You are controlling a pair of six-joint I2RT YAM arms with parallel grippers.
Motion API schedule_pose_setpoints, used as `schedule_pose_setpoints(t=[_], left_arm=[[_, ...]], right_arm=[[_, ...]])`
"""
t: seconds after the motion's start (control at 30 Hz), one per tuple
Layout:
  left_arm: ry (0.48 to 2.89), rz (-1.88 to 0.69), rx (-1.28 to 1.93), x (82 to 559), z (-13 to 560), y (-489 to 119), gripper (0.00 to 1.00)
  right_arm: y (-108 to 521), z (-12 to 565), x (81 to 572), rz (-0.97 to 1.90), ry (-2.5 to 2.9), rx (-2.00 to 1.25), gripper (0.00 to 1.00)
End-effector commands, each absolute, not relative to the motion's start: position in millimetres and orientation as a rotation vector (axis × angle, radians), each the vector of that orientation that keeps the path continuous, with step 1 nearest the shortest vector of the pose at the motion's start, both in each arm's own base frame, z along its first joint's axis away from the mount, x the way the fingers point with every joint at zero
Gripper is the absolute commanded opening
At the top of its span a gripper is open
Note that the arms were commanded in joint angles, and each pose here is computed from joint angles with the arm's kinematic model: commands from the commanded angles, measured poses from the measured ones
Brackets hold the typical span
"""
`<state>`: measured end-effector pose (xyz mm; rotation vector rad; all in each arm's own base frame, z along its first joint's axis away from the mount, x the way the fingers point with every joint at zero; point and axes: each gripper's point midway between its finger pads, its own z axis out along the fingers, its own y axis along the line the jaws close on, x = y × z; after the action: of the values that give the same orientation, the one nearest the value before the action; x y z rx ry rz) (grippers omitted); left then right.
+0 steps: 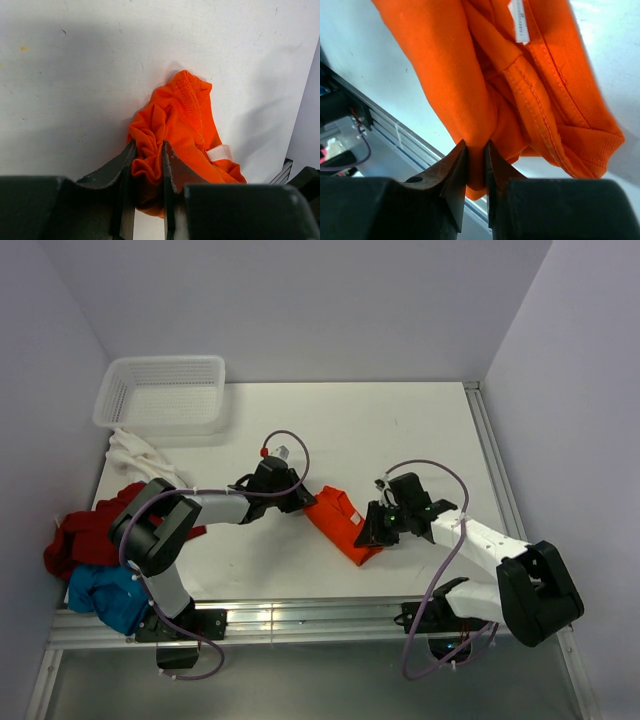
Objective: Roll the t-shirts
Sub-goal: Roll the tshirt
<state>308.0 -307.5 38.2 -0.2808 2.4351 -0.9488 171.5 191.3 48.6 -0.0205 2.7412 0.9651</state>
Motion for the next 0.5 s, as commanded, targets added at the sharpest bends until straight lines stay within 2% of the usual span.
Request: schedule_pose_setpoints(t=[0.0,0.13,0.17,0.2,0.23,0.27,0.47], left_arm=[[2.397,-0.909,-0.280,317.2,51.2,-303.9,0.00],[2.395,-0.906,-0.288,316.4,51.7,-302.4,0.00],[2.392,-0.908,-0.288,315.9,52.5,-302.0,0.00],[2.391,-0.907,-0.289,315.9,52.1,-301.7,0.01],[2.388,-0.910,-0.290,315.9,53.1,-301.7,0.00],[2.388,-0.911,-0.288,315.3,54.1,-302.1,0.00],[2.388,-0.896,-0.302,311.0,52.5,-300.8,0.00]], right_arm=[[192.0,43.6,158.8,0.996,2.773,0.083,0.23],[185.5,41.1,155.0,0.954,2.788,0.150,0.22],[182.7,40.0,154.2,0.930,2.798,0.171,0.29],[181.8,40.2,154.4,0.924,2.797,0.182,0.41],[181.9,43.1,155.1,0.925,2.786,0.183,0.64],[179.7,43.5,156.9,0.904,2.778,0.197,0.69],[173.5,57.6,162.5,0.855,2.733,0.238,0.74]])
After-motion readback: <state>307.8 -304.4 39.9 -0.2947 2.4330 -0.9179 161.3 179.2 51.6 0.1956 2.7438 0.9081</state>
